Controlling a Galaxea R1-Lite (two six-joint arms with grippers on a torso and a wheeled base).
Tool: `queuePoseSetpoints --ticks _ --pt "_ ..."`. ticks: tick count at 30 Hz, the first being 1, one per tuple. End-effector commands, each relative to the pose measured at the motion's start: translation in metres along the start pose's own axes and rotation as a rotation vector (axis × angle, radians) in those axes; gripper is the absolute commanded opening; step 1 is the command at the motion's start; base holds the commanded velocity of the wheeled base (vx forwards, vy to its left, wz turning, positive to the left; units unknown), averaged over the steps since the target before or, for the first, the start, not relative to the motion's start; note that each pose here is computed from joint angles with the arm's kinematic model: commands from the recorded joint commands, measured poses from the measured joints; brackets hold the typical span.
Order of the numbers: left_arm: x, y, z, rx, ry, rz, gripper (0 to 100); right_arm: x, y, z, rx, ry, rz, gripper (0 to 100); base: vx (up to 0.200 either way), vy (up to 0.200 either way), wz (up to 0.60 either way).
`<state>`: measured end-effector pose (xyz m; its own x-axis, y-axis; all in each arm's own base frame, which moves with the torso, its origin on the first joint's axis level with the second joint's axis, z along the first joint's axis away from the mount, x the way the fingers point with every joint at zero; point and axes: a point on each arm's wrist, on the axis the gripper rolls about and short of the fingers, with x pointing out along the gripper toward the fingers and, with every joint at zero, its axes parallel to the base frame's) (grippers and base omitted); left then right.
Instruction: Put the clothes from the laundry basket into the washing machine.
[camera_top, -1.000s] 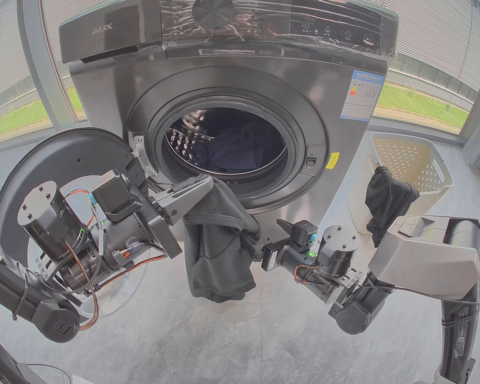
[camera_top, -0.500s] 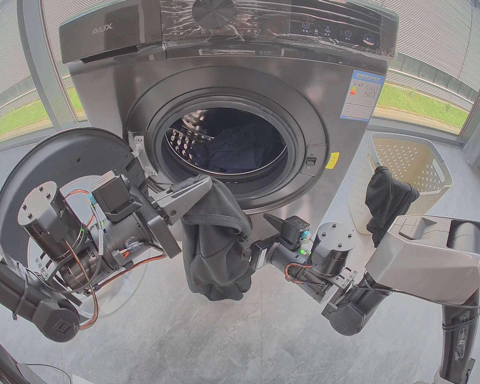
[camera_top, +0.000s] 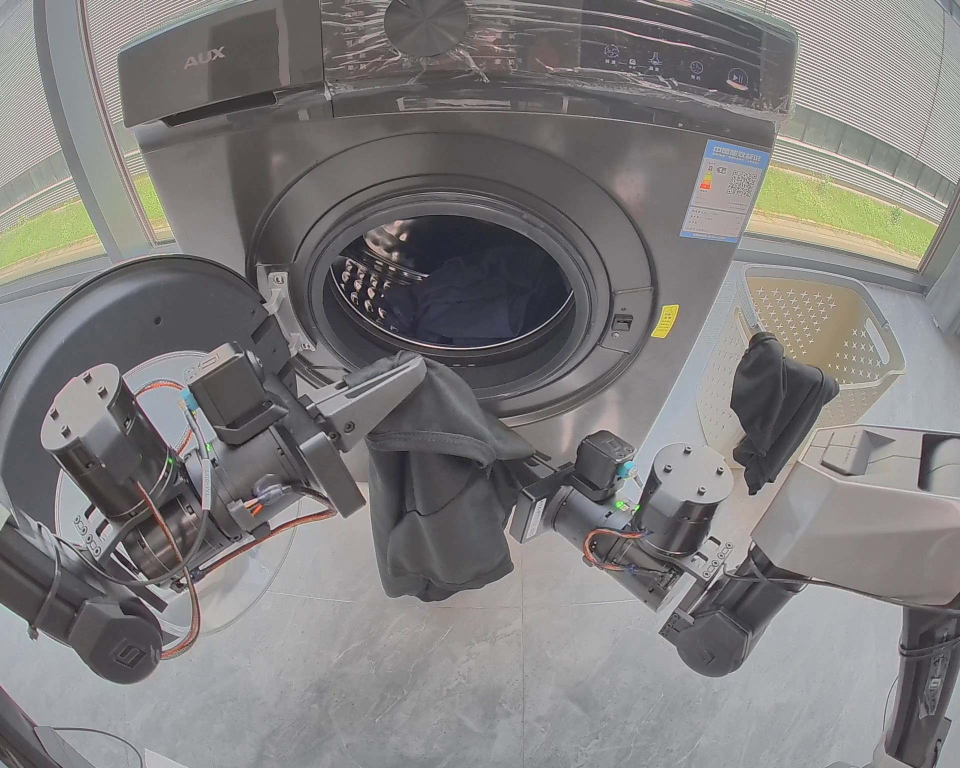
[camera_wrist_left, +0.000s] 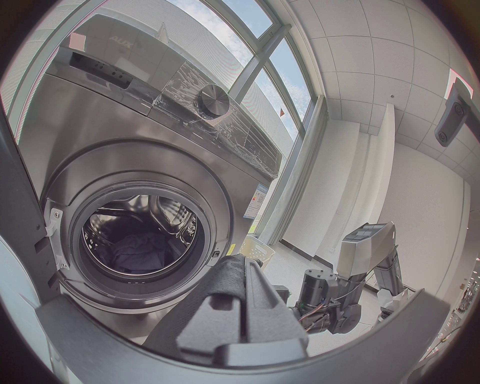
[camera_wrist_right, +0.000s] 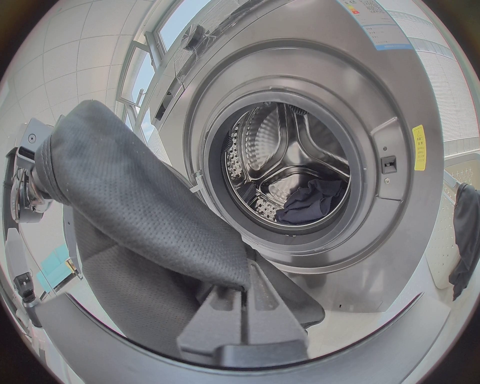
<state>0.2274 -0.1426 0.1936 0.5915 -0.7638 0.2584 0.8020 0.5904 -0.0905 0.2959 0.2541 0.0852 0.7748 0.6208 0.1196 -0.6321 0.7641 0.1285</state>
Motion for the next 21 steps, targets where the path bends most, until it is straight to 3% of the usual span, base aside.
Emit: queuePoseSetpoints --ticks 1,6,7,13,14,15,17,21 --pt "0.000 0.003 -0.002 -0.002 0.006 0.011 0 -0.018 0.003 0.025 0.001 -0.026 -0.001 0 0.000 0.000 0.00" --pt "0.000 0.006 -0.001 -0.028 0.003 0.015 0 -0.032 0.005 0.047 0.001 -0.060 0.002 0 0.000 0.000 0.00" --pt "0.000 0.006 -0.001 -0.034 0.006 0.016 100 -0.035 0.005 0.050 0.001 -0.062 0.004 0 0.000 0.000 0.00" --pt "0.000 0.012 -0.012 -0.058 0.052 0.041 100 -0.042 0.007 0.063 0.003 -0.094 0.009 0 0.000 0.000 0.00" --pt "-0.001 0.031 -0.033 -0.117 0.105 0.104 100 -0.044 0.009 0.073 0.006 -0.123 0.018 0 0.000 0.000 0.00" --pt "-0.001 0.039 -0.039 -0.127 0.115 0.127 100 -0.045 0.011 0.076 0.007 -0.131 0.023 0 0.000 0.000 0.00" --pt "-0.001 0.050 -0.049 -0.128 0.116 0.151 100 -0.048 0.013 0.082 0.009 -0.149 0.030 0 0.000 0.000 0.00" --pt "0.000 0.055 -0.060 -0.124 0.122 0.157 100 -0.049 0.014 0.091 0.008 -0.177 0.035 0 0.000 0.000 0.00"
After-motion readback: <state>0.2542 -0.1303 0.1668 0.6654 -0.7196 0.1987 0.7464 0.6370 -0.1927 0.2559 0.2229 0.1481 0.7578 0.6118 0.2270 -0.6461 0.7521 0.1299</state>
